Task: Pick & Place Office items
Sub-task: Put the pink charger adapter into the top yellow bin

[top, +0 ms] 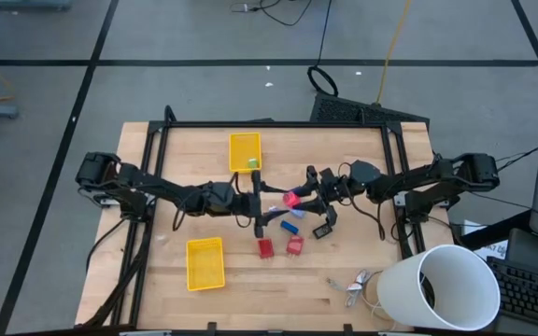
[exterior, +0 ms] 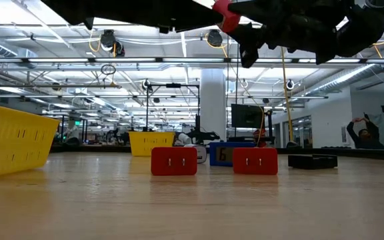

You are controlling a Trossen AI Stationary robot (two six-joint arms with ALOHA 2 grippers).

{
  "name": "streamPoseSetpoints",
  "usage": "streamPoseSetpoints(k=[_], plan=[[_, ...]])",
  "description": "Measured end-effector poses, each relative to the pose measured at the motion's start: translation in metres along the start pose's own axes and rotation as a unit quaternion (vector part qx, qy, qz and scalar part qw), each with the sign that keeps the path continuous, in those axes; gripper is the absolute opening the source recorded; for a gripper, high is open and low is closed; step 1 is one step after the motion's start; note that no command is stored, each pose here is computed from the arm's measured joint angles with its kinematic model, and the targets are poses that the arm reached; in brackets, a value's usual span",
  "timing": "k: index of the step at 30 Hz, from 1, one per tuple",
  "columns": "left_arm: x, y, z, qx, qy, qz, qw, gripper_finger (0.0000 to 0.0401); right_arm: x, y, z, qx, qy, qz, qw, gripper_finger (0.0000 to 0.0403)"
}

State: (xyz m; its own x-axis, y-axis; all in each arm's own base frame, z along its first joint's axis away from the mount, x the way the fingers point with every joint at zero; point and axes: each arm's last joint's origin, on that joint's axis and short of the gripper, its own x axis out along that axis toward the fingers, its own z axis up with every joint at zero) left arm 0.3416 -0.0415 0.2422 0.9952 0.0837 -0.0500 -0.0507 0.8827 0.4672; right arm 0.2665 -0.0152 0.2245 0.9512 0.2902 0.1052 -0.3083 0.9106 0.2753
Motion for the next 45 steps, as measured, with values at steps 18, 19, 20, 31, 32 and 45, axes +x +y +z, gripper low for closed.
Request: streamPoseSetpoints(k=[18,19,20,31,32,45], plan=[[-0.001,0.011,0.014,0.071,-0.054,0.084,0.992,0.0250,0.002,0.008,0.013,-0.014,-0.111,-0.093,0.989,0.0156],[-0.002,0.012,0.016,0.077,-0.067,0.088,0.991,0.0250,0.002,0.007,0.013,-0.013,-0.115,-0.107,0.987,0.0156],[-0.003,0.012,0.019,0.083,-0.079,0.090,0.989,0.0250,0.001,0.006,0.014,-0.012,-0.118,-0.119,0.986,0.0155],[-0.003,0.015,0.019,0.123,-0.072,0.109,0.984,0.0250,-0.001,0.007,0.021,-0.006,-0.163,-0.129,0.978,0.0155],[-0.003,0.015,0.019,0.127,-0.072,0.110,0.983,0.0250,-0.001,0.007,0.021,-0.003,-0.164,-0.127,0.978,0.0156],[-0.001,0.029,0.015,0.139,-0.070,0.139,0.978,0.0250,-0.001,0.007,0.021,0.010,-0.168,-0.125,0.978,0.0156]])
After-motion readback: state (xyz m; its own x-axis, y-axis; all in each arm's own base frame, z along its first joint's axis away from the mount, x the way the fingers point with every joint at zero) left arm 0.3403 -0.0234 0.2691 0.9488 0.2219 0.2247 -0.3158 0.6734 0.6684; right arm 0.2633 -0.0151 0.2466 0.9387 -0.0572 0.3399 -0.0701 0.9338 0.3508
